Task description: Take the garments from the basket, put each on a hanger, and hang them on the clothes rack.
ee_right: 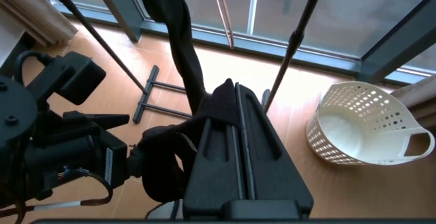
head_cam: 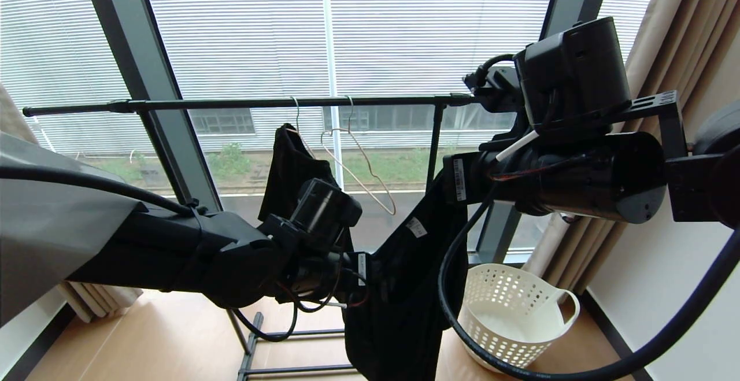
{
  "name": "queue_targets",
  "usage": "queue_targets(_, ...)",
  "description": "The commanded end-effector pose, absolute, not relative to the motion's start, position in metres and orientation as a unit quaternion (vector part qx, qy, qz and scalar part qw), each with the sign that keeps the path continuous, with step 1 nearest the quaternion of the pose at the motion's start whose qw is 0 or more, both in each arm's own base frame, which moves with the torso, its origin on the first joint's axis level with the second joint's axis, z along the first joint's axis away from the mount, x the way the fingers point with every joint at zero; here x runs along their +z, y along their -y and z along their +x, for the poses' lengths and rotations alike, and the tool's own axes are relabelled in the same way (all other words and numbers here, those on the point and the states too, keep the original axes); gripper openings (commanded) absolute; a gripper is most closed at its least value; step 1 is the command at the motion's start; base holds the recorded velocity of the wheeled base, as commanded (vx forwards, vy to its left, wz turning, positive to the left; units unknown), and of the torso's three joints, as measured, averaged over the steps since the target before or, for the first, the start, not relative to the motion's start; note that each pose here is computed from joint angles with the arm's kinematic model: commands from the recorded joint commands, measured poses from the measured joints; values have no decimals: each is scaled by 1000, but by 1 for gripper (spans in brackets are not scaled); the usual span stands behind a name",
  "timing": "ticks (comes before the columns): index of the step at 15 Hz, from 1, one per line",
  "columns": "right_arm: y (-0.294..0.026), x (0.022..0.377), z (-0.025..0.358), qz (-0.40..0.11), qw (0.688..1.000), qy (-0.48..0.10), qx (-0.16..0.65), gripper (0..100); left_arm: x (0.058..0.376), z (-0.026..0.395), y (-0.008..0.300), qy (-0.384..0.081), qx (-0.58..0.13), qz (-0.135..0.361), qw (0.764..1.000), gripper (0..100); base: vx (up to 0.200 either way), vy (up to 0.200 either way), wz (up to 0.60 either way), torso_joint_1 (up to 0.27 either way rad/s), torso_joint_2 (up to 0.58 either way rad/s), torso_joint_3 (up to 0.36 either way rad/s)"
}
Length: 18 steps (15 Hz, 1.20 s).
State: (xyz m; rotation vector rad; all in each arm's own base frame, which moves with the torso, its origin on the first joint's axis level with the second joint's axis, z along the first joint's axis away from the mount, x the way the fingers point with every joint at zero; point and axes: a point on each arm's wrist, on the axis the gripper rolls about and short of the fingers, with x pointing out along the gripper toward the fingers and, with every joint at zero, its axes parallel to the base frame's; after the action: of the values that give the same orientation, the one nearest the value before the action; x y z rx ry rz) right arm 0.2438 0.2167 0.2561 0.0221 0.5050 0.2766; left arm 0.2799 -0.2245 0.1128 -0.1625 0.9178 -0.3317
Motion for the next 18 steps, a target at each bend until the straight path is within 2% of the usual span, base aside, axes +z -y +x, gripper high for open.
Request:
queue_targets(1, -215, 256, 245, 12, 959, -249, 134, 0, 120, 275, 220, -434, -162, -82, 883, 100, 0, 0, 0, 0, 0, 0)
queue_targets(12, -207, 256, 252, 10, 961, -249, 119, 0, 117, 275, 212, -440, -149, -82, 882, 100, 0, 0, 0, 0, 0, 0)
queue_targets(16, -193, 254, 264, -3, 964, -249, 96, 0, 130, 267, 205, -426, -151, -88, 888, 100, 0, 0, 0, 0, 0, 0)
queue_targets(17, -191, 254, 264, -10, 964, -248, 96, 0, 131, 266, 201, -426, -149, -89, 888, 0, 0, 0, 0, 0, 0, 0)
queue_targets(18, -190, 253, 265, -12, 964, -249, 94, 0, 133, 265, 200, -424, -149, -89, 889, 0, 0, 0, 0, 0, 0, 0)
